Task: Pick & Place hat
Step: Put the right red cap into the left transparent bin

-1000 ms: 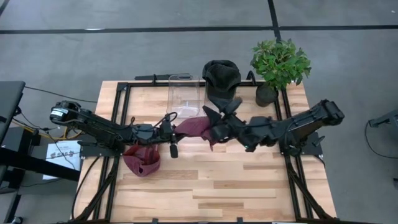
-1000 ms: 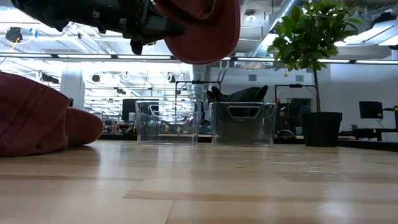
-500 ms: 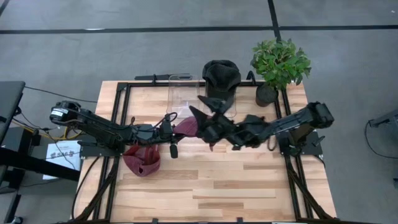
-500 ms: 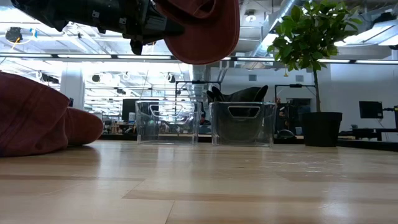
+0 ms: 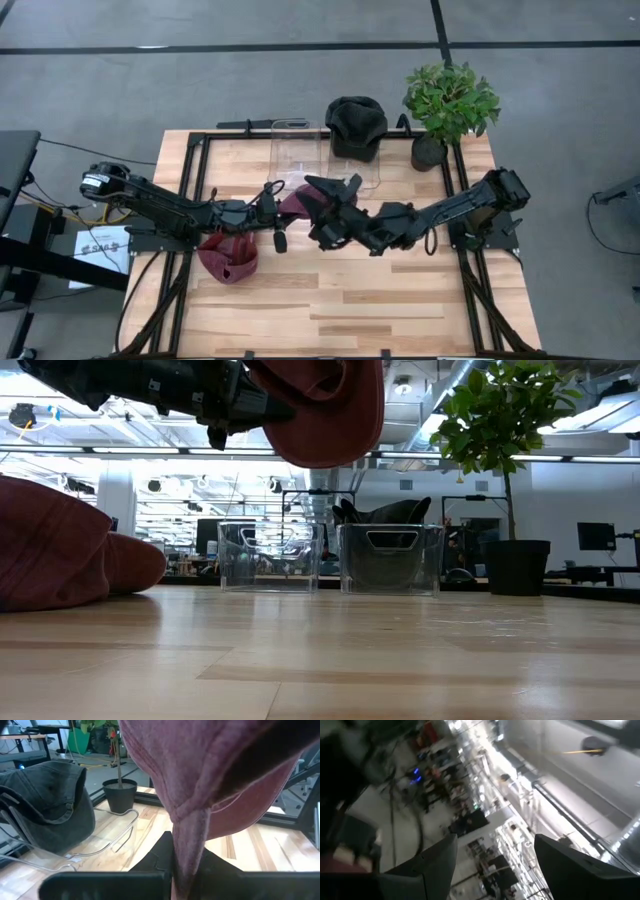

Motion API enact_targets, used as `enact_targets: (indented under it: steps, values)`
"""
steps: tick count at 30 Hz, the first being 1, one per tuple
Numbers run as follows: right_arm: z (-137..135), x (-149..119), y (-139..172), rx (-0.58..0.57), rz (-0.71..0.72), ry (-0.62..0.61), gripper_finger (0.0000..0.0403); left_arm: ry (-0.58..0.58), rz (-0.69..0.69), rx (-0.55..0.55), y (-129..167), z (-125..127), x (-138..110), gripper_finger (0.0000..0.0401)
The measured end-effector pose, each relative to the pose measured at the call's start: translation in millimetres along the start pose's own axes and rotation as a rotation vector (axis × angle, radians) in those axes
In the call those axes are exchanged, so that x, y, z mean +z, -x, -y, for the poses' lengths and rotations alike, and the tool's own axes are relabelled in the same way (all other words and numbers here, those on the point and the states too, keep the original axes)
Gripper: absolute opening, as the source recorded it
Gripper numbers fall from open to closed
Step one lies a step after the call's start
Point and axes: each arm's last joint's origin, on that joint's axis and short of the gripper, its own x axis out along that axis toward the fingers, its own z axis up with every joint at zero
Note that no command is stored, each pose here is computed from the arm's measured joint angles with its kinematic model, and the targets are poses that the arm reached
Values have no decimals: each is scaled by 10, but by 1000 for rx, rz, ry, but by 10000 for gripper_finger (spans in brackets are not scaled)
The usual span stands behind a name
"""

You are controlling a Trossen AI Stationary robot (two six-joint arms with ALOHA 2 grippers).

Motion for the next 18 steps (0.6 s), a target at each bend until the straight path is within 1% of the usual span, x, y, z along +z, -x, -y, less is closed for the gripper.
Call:
enact_targets:
  steps: [2,4,8,15,18]
  values:
    - [-68,-59,-45,51,-27,35,258,4,5,-3,2,6,4,14]
    - [-105,-126,-100,72,-55,49,258,5,4,-2,3,5,3,14]
    - [-74,-246,-206,49,-99,17,258,8,9,-3,3,6,8,14]
    - [-72,-472,-383,54,-159,43,258,27,20,-62,12,40,22,14]
    - [-8,-515,-429,3,-164,11,258,29,24,-72,23,64,25,14]
